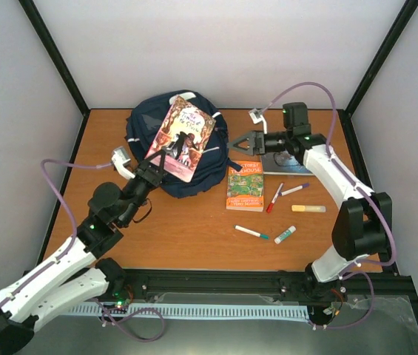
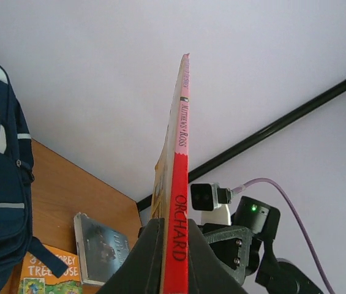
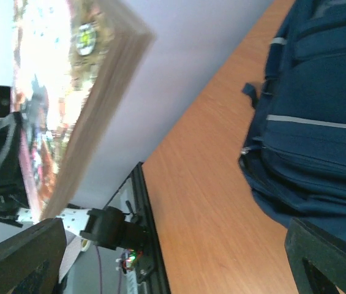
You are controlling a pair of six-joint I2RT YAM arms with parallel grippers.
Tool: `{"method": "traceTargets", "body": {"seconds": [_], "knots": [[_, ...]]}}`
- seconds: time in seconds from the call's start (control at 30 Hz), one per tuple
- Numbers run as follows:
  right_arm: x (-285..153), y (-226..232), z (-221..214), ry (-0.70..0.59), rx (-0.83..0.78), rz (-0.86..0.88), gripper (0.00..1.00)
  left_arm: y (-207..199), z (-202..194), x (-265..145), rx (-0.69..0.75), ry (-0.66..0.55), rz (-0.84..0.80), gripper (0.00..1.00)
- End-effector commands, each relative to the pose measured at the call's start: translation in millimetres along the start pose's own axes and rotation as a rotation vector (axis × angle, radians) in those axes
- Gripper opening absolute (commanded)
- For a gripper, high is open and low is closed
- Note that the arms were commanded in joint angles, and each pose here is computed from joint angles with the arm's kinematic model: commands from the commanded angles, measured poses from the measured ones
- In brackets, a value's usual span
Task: Pack the student bag
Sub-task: Pick up the book from the center of the board.
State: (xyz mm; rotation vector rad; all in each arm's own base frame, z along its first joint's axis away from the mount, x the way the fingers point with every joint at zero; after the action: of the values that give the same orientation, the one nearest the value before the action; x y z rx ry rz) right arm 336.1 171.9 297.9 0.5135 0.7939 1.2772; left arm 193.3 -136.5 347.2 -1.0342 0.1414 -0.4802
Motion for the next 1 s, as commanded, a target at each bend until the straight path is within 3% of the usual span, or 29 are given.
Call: {"method": "traceTargets", "body": {"seconds": [0.0,0.47,0.7,0.97], "knots": [[26.8,29.5,18.4,0.017,-0.023,0.105,1.0,-17.1,10.8,10.8,-0.13,-0.083,-0.077,0.01],[78.0,55.7,31.0,0.083,0.088,0.211,1.0,-6.1,9.4,10.8,-0.326,-0.137,-0.103,0.01],[86.1,73.8,46.8,0.086,0.05,0.248,1.0,-0.7,2.9,16.1,-0.358,-0.116,-0.086,0.01],[73.8,92.5,46.5,0.026,0.12,0.265,0.84,20.0,0.9,10.4,-0.307,-0.169,-0.003,0.01]]}}
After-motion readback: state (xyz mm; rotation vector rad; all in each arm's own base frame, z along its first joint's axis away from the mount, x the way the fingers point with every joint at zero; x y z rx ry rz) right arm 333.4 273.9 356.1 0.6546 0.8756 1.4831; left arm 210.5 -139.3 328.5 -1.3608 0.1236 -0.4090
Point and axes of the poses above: each gripper's point midway between its finger pads, its own x axis out along the fingers, its own y axis along the line the jaws close on, z = x × y, the point moved 7 cm from there along -x, back along the fingers, and after that the axes turned 1 degree about -x, right-handed, at the moved point
